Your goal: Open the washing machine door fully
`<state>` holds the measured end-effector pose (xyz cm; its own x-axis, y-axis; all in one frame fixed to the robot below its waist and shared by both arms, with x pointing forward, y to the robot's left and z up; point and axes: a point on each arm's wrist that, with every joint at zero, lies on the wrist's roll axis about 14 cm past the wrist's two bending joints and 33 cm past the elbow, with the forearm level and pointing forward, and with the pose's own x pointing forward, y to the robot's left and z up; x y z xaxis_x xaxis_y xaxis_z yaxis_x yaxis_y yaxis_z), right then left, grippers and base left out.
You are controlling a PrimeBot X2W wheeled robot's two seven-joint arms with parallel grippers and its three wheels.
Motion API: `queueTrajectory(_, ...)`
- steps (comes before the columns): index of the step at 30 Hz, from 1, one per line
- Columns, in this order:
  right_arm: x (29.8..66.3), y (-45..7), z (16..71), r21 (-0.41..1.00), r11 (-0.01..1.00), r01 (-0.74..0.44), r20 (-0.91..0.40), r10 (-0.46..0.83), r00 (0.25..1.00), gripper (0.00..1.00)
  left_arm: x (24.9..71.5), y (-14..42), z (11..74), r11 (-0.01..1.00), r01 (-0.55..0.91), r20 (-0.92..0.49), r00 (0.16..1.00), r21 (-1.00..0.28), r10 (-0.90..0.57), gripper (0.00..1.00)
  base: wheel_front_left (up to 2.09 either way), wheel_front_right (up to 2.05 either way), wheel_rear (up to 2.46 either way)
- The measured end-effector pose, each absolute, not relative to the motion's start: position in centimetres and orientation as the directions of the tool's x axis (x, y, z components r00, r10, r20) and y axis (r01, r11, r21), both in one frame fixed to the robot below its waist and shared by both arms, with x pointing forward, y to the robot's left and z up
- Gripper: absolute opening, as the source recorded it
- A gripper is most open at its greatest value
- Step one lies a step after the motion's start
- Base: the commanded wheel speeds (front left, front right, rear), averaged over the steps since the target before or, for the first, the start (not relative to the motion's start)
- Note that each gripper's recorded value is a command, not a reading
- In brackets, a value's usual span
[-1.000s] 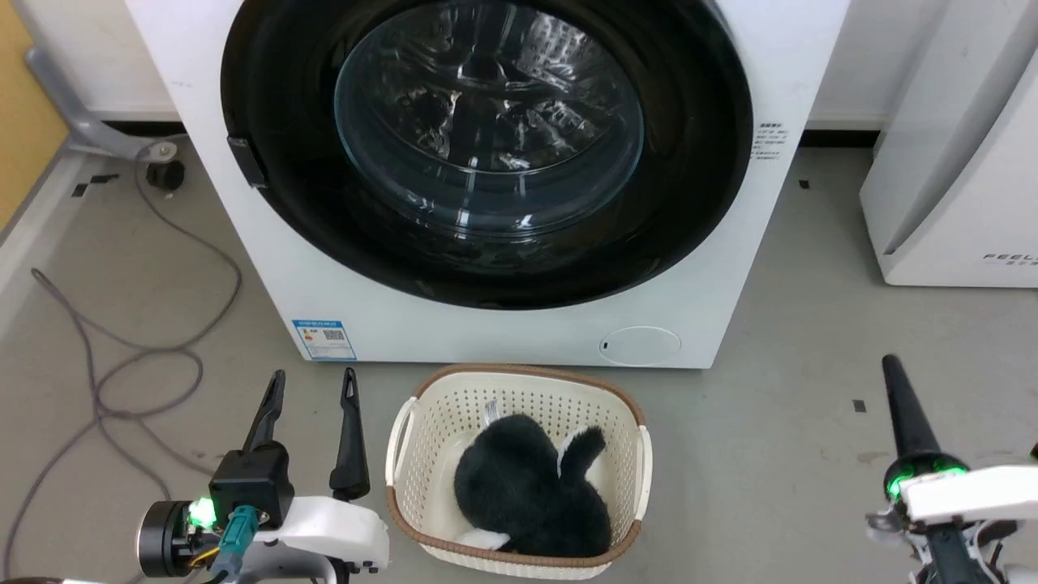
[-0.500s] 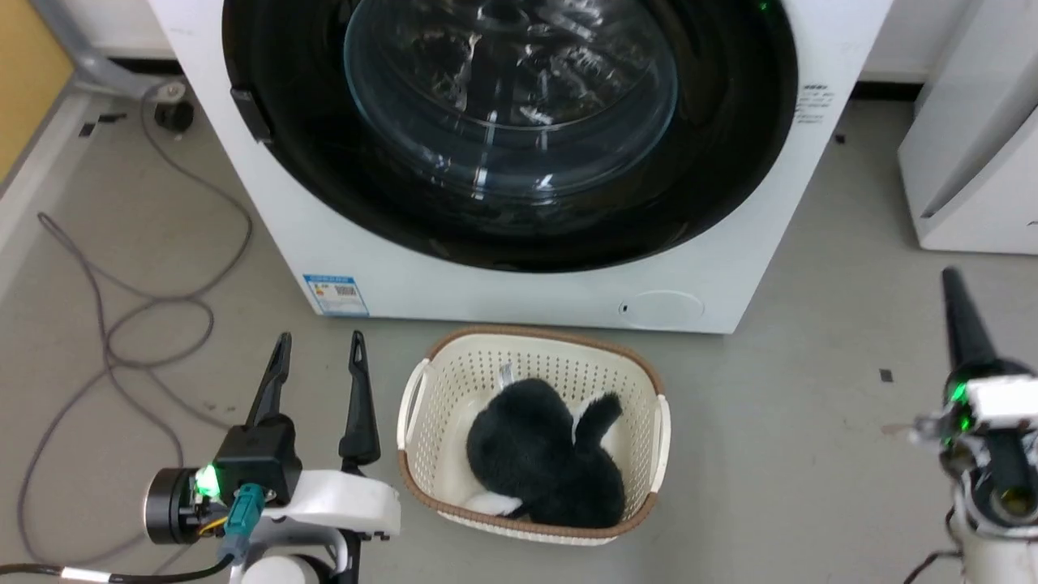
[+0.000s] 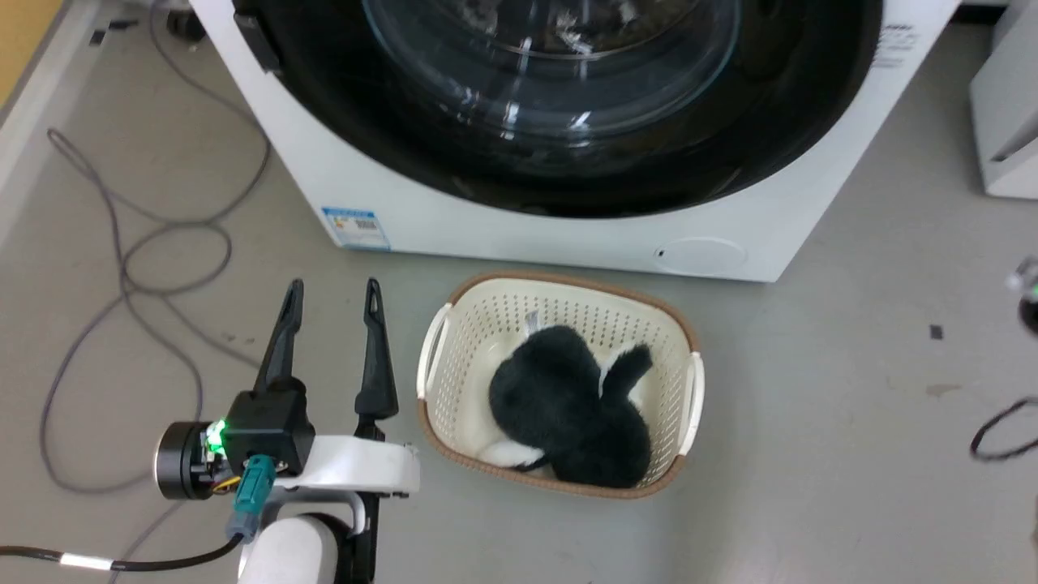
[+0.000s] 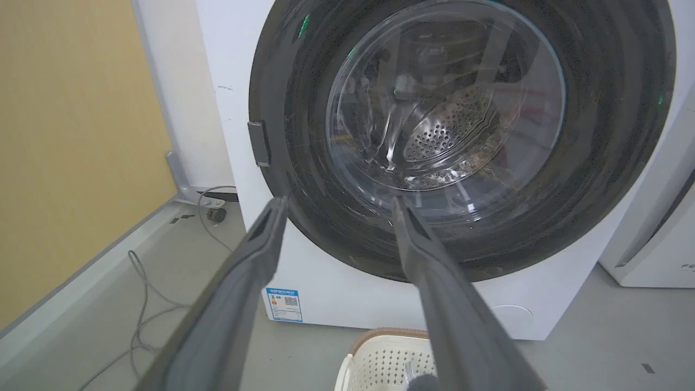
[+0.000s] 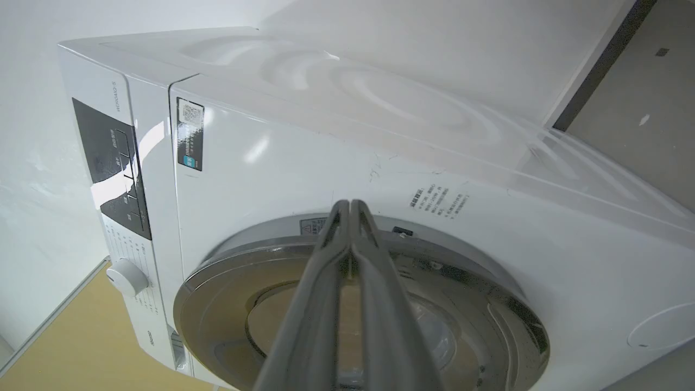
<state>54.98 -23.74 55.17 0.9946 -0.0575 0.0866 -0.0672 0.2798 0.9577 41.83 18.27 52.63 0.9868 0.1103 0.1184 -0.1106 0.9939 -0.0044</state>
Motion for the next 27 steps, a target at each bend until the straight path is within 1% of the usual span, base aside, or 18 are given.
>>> queueTrajectory(7,59.3,-23.3,55.5,0.96,0.269,-0.075,0.088,-0.034,0.996,0.0,42.6,18.9,52.0,0.99,-0.14,0.111,0.984,-0.009,0.14,1.0,0.0,0.0,0.0)
queueTrajectory(12,62.3,-22.0,55.3,0.956,0.283,-0.074,0.075,0.008,0.997,0.0,43.3,19.3,51.4,0.987,-0.159,0.105,0.982,-0.006,0.159,1.0,0.0,0.0,0.0)
queueTrajectory(16,64.5,-21.1,55.2,0.958,0.275,-0.08,0.074,0.034,0.997,0.0,43.9,19.5,51.0,0.985,-0.171,0.107,0.98,-0.003,0.17,1.0,0.0,0.0,0.0)
queueTrajectory(22,67.0,-18.5,54.8,0.968,0.232,-0.092,0.063,0.128,0.99,0.0,44.4,19.8,50.2,0.983,-0.185,0.098,0.978,0.003,0.184,1.0,0.0,0.0,0.0)
queueTrajectory(27,67.7,-16.7,53.2,0.976,0.206,-0.074,0.027,0.219,0.975,0.0,44.6,19.9,49.8,0.981,-0.195,0.093,0.977,0.004,0.194,1.0,0.0,0.0,0.0)
